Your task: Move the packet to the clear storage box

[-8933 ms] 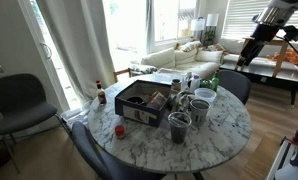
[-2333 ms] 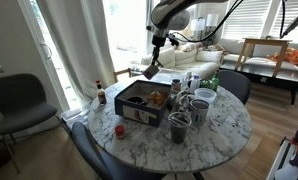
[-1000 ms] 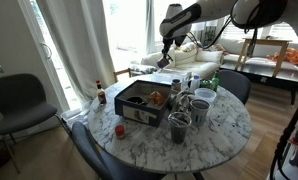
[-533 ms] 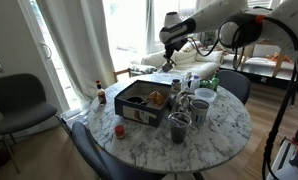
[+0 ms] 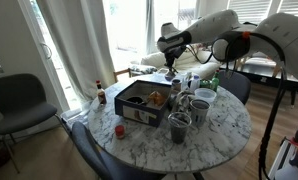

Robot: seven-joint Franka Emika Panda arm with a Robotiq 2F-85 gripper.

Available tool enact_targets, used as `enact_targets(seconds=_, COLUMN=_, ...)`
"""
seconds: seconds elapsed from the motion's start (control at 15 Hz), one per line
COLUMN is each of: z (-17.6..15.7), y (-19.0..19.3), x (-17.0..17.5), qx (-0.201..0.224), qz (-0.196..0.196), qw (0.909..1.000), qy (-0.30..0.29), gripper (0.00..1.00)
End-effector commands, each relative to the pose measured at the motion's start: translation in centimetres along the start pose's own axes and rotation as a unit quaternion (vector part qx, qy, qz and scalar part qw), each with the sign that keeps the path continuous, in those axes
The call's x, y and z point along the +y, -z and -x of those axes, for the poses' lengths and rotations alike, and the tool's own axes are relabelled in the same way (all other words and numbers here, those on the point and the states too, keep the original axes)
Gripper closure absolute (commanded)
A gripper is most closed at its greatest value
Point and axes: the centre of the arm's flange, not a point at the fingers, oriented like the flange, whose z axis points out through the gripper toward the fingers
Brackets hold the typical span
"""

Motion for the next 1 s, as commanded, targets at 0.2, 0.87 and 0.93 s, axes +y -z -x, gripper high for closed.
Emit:
enact_targets(seconds=0.2, z=-2.9, y=-2.7, x=0.0, qx=-0.041, qz=0.01, qw=0.9988, qy=0.024, gripper=1.0)
enact_targets(seconds=0.87, z=-3.7, y=-1.8, x=-1.0, qx=-0.045, qz=0.02, qw=0.9975, qy=0.051, gripper=0.45)
enact_targets(seconds=0.93, z=-3.9, y=-1.3, x=-1.0, qx=-0.038, qz=0.021, qw=0.9978, qy=0.051, gripper=0.38)
